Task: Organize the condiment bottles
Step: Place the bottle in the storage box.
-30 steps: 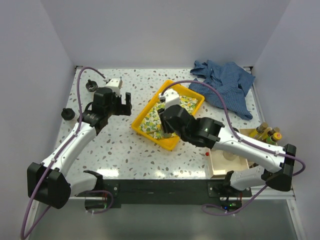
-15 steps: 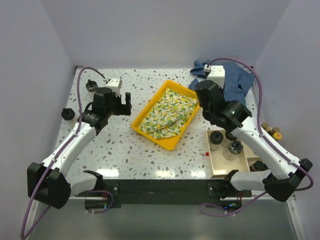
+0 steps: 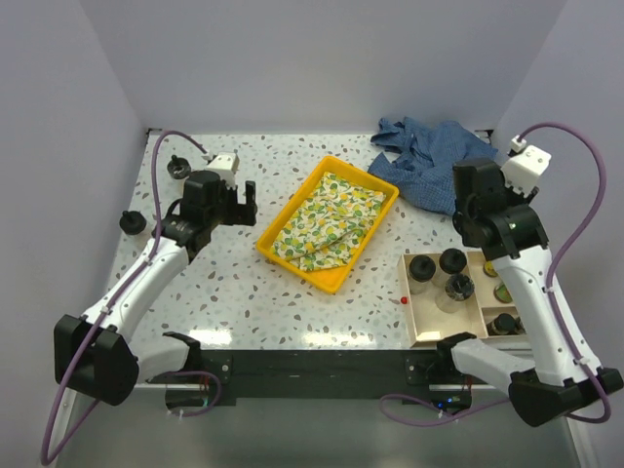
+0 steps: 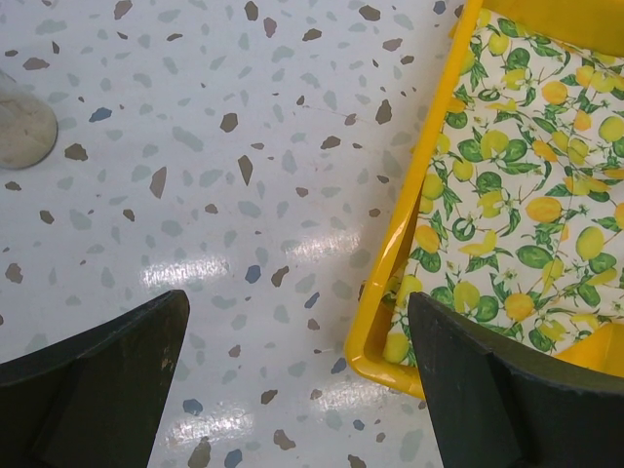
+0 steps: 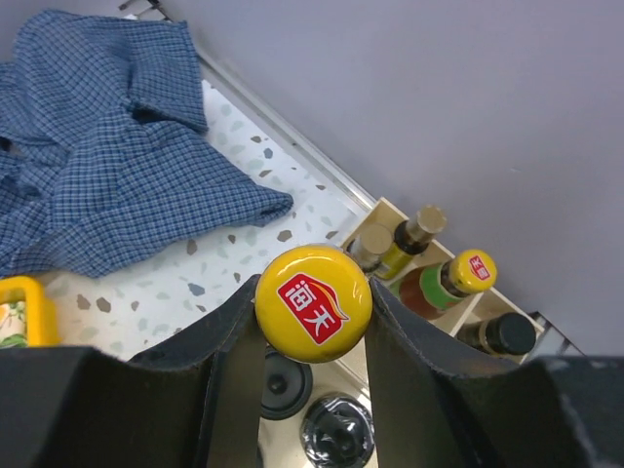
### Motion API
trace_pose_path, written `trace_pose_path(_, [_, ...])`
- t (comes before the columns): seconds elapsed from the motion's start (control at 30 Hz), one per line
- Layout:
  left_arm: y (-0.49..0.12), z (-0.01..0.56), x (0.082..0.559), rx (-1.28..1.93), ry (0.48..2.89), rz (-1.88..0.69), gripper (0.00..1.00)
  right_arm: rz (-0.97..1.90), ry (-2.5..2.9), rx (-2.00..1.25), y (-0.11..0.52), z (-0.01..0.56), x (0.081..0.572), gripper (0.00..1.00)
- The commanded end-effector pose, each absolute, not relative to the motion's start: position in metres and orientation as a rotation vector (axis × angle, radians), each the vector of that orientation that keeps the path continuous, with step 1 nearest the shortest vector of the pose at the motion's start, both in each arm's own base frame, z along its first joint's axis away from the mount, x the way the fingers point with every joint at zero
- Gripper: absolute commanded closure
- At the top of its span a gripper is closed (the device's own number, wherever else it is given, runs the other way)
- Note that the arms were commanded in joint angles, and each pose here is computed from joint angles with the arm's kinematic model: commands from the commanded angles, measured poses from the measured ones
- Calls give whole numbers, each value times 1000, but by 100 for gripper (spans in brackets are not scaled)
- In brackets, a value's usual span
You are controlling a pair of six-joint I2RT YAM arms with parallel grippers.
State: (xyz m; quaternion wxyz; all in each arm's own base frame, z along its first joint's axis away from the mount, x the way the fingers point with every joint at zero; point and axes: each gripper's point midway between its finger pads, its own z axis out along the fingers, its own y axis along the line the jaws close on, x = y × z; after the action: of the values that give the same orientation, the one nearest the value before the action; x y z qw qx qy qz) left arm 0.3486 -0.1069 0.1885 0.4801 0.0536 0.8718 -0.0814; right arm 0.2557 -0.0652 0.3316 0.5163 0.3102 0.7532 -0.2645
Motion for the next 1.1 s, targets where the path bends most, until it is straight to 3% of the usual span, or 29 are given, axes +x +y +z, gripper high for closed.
trace_pose_path(0.0, [-111, 196, 355, 153, 2088, -206, 0, -629, 1695, 875, -82, 342, 239, 100])
trace_pose_path(0.63, [-112, 194, 354, 157, 2089, -198, 0, -726, 1731, 916, -101, 278, 191, 100])
trace_pose_path(1.07, [-107, 193, 353, 152, 2091, -146, 0, -671, 1713, 915, -98, 259, 213, 100])
